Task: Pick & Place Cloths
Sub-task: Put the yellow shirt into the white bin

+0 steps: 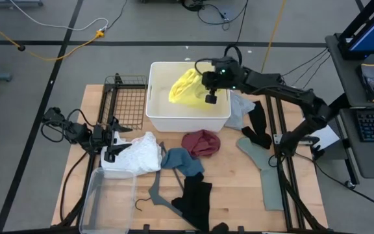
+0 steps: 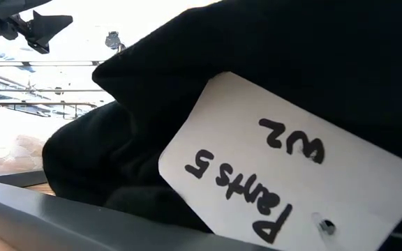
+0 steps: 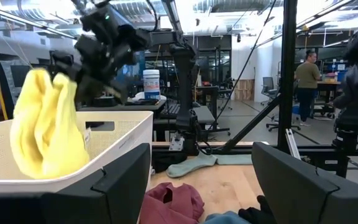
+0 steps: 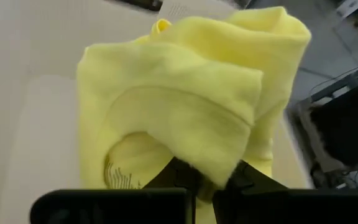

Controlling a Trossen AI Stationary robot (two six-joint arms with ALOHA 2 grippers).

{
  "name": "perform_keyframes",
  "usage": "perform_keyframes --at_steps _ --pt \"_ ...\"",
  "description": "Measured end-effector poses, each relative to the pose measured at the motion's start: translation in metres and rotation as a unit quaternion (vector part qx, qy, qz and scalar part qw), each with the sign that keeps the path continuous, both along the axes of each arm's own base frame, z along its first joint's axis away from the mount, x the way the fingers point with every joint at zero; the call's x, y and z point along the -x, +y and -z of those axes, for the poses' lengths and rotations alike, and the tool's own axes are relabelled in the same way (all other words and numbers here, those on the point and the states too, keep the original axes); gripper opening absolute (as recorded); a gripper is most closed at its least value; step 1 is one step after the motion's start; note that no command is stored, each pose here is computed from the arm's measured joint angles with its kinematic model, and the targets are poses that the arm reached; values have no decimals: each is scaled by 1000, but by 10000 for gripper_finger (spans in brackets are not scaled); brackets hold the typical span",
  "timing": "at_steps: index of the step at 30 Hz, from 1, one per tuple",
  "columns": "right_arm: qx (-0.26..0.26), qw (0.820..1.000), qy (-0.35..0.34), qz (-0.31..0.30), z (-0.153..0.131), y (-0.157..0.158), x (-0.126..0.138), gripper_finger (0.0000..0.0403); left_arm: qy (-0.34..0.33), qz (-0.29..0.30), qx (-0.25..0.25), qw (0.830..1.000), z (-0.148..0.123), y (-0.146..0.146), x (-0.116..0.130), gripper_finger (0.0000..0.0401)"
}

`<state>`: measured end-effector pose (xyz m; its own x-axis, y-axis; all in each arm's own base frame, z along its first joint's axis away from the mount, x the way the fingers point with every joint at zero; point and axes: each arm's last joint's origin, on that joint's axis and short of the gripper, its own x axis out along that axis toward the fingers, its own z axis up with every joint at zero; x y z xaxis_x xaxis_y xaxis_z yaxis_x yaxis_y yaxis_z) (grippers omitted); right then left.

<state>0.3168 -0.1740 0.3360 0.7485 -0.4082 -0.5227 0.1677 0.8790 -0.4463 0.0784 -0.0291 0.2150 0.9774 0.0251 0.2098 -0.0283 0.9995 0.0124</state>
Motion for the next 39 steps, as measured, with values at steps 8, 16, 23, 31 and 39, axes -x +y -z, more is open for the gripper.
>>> perform_keyframes --at_steps 8,16,23,31,39 --pt "-45 997 57 -18 37 -7 -16 10 -3 0 2 1000 -1 0 0 283" --pt "-73 993 86 -16 66 -14 -29 15 -13 0 6 1000 -3 0 1 283" --pt "-75 992 98 -5 79 -18 -35 41 -21 0 11 1000 -4 1 1 283" --pt "-58 996 68 29 76 -21 -39 73 -26 6 37 999 -5 1 1 283" --pt "-43 996 62 42 74 -17 -43 143 -57 6 52 997 -12 2 3 283"
